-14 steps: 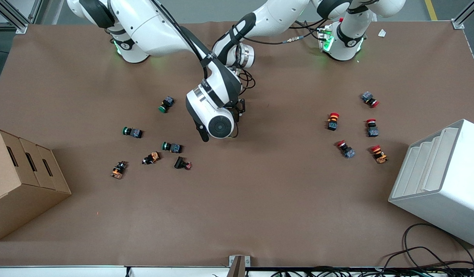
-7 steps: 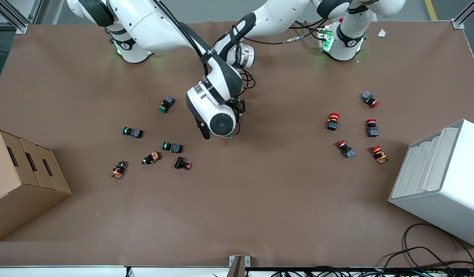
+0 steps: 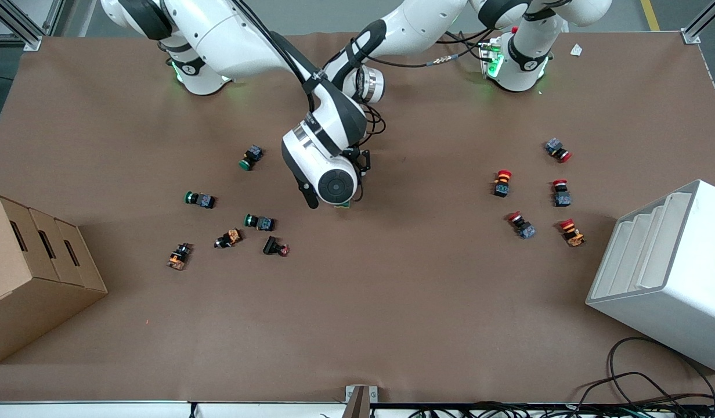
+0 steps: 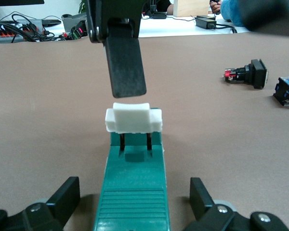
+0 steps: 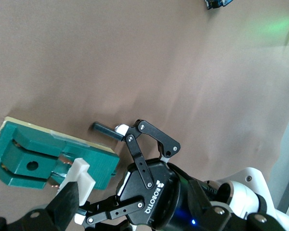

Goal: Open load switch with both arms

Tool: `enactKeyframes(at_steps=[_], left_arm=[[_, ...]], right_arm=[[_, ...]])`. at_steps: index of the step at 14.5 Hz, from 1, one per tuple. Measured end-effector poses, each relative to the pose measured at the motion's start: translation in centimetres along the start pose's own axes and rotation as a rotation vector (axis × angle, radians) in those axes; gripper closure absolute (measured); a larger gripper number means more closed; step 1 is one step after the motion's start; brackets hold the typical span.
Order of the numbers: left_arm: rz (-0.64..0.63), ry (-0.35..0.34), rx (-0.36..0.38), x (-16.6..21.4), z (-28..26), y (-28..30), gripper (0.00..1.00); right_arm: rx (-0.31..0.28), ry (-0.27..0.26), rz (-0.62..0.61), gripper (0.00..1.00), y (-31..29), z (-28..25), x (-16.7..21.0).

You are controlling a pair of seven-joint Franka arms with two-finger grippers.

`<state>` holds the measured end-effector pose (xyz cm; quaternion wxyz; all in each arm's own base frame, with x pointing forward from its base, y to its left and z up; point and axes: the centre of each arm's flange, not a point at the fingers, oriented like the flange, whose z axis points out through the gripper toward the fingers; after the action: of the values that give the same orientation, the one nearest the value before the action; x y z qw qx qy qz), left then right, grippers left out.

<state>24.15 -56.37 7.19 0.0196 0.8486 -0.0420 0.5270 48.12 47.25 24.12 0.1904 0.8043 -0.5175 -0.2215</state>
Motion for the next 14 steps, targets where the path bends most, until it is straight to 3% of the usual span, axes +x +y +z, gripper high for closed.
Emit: enactKeyframes(at_steps=[14], left_arm=[[0.000, 0.000, 0.001, 0.0, 0.0, 0.0, 0.00]], right_arm=[[0.027, 0.008, -0.007, 0.00, -0.6, 4.4, -1.2]])
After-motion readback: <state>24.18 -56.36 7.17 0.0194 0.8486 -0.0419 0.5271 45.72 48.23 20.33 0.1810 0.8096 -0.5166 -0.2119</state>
